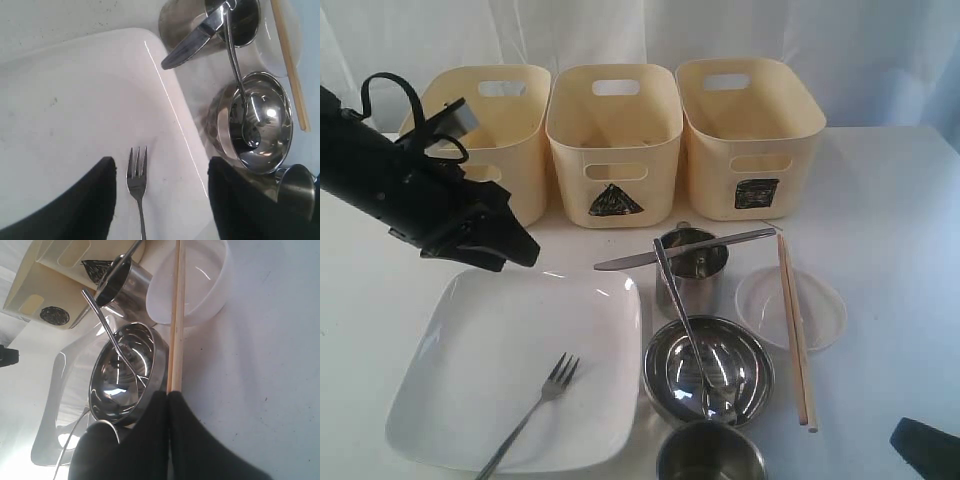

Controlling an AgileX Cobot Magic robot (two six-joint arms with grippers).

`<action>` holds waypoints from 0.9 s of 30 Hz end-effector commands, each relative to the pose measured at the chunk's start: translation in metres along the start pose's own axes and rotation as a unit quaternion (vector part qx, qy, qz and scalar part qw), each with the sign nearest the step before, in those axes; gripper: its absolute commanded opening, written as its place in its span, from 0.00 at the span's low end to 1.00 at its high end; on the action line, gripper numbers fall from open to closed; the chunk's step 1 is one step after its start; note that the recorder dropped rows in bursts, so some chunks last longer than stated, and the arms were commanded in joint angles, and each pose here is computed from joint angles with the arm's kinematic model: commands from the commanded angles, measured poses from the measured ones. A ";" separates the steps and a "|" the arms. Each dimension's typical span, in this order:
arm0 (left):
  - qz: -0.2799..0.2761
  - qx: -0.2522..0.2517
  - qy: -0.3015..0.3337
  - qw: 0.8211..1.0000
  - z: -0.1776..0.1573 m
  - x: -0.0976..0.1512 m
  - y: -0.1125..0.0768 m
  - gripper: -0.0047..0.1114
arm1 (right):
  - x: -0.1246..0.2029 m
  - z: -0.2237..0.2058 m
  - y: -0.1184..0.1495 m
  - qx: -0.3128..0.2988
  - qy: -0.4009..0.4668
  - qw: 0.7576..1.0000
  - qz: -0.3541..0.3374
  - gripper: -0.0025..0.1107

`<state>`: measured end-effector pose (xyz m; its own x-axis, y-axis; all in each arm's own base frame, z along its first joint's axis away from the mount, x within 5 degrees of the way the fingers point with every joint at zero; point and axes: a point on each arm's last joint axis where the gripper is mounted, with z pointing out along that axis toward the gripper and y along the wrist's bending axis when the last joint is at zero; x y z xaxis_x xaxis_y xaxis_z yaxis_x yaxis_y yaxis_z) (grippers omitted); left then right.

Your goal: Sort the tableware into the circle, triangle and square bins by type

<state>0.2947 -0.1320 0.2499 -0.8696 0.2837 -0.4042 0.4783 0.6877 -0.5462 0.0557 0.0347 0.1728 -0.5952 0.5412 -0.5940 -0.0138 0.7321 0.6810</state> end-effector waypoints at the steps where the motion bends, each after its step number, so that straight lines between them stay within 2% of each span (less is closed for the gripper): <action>1: 0.020 -0.001 0.018 1.000 0.000 0.002 -0.002 0.55 | 0.001 0.000 -0.001 -0.001 -0.002 1.000 -0.003 0.02; 9: 0.041 -0.010 0.068 0.997 -0.001 0.011 0.000 0.55 | 0.001 0.000 -0.001 -0.001 -0.002 1.000 -0.003 0.02; 27: 0.026 -0.012 0.056 0.998 -0.001 0.009 0.000 0.55 | 0.001 0.000 -0.001 -0.001 -0.002 1.000 -0.003 0.02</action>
<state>0.2880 -0.1259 0.2441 -0.8500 0.3942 -0.3495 0.5246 0.6951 -0.4916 0.0557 0.0347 0.1728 -0.5952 0.5412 -0.5940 -0.0138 0.7321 0.6810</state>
